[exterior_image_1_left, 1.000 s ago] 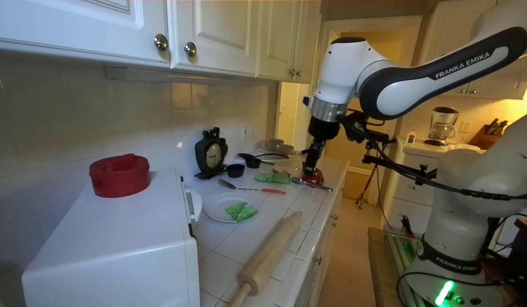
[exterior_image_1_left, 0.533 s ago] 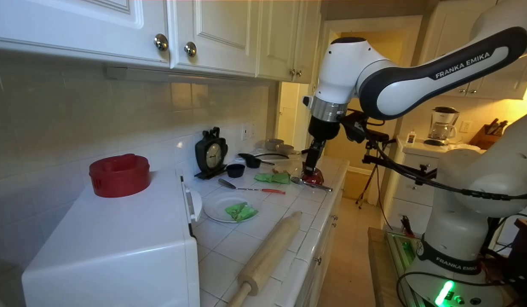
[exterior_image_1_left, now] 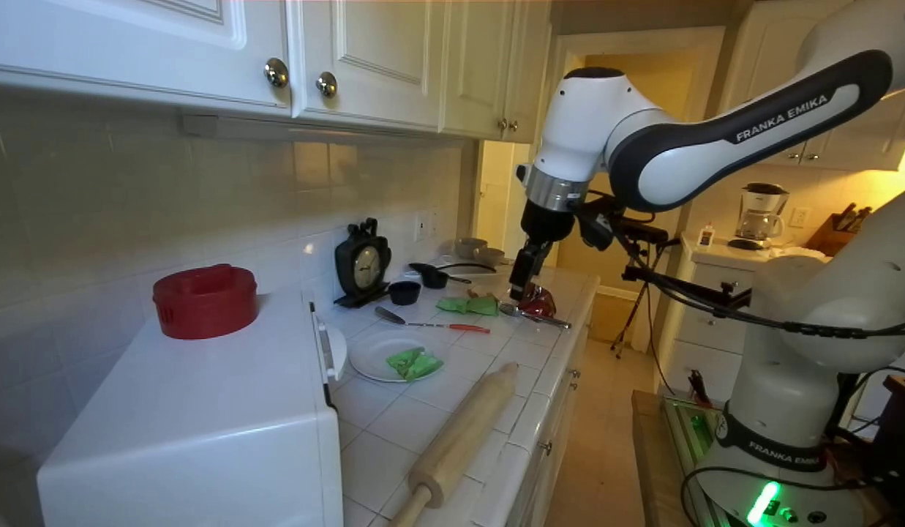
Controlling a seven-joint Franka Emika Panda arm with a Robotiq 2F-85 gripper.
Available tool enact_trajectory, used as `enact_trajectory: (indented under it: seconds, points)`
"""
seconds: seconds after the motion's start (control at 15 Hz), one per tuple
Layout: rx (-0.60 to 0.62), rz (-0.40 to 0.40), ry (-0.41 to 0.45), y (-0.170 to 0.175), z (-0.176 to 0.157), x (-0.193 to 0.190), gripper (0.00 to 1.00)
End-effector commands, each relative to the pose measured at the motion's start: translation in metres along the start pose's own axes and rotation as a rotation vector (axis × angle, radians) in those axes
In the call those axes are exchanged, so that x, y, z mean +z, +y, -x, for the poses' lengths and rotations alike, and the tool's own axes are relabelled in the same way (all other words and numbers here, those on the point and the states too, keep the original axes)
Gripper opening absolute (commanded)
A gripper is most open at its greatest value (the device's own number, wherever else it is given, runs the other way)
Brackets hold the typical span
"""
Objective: Move the green packet on the white plate to the center of the plate
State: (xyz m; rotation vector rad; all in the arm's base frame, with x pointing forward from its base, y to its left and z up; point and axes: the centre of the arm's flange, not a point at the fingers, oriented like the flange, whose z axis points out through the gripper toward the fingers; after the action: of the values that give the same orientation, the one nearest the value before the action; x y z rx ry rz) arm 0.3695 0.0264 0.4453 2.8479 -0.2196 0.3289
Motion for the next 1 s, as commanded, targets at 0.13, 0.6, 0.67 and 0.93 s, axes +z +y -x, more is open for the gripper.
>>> enact_trajectory:
  seconds: [0.13, 0.6, 0.67, 0.93]
  points:
    - [0.234, 0.021, 0.038, -0.042, -0.08, 0.049, 1.0]
    - [0.417, 0.015, 0.046, -0.068, -0.144, 0.107, 1.0]
    - [0.417, 0.014, 0.061, -0.07, -0.149, 0.116, 1.0]
    - [0.365, 0.002, 0.083, -0.077, -0.162, 0.15, 1.0]
